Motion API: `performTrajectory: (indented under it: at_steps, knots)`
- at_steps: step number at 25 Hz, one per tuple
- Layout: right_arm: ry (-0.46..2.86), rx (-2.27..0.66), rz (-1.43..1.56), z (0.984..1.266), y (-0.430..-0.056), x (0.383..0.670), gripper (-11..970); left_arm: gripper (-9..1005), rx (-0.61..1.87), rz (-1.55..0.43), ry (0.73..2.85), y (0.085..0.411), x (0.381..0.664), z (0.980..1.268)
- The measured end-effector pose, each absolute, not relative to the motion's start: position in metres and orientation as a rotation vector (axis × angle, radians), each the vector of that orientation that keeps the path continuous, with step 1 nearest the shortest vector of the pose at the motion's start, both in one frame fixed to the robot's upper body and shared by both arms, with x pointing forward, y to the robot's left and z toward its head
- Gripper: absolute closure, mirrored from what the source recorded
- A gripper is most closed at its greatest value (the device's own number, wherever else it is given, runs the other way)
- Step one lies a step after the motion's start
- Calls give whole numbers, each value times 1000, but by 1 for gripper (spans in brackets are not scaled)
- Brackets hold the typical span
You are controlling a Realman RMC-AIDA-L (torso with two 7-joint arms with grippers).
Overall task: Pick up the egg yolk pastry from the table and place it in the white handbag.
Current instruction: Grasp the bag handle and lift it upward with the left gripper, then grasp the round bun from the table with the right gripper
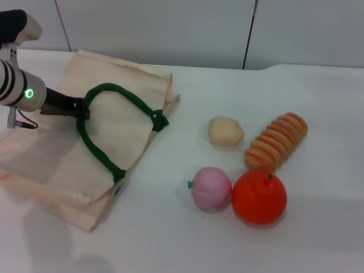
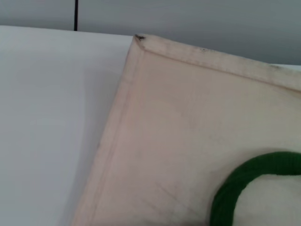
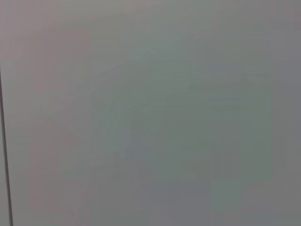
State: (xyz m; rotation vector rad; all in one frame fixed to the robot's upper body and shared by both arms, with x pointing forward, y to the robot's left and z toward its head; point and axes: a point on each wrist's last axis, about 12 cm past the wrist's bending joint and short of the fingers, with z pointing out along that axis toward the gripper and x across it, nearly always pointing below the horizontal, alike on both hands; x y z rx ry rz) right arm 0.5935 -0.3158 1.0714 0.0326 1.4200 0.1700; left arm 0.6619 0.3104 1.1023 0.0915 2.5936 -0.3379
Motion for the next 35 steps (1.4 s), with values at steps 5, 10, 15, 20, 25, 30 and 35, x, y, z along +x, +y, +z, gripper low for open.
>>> performTrajectory:
  at_steps: [5, 10, 15, 20, 25, 30, 35]
  knots:
    - [1421, 33, 170, 1071, -316, 593, 139, 831, 102, -341, 2588, 310, 661, 1101]
    - [1437, 42, 157, 1067, -321, 588, 142, 873, 114, -437, 2545, 305, 658, 1099]
    - [1442, 40, 146, 1065, -325, 586, 144, 873, 107, -683, 2401, 320, 643, 1114]
    - [1458, -78, 186, 1066, -313, 588, 146, 874, 132, -872, 2211, 344, 620, 1139]
    - [1466, -383, 336, 1078, -292, 597, 149, 874, 162, -987, 2049, 359, 605, 1153]
    - [1507, -719, 491, 1098, -275, 608, 151, 874, 185, -1031, 1967, 364, 602, 1164]
    - [1586, -1015, 505, 1114, -245, 618, 153, 873, 200, -1048, 1943, 363, 603, 1168]
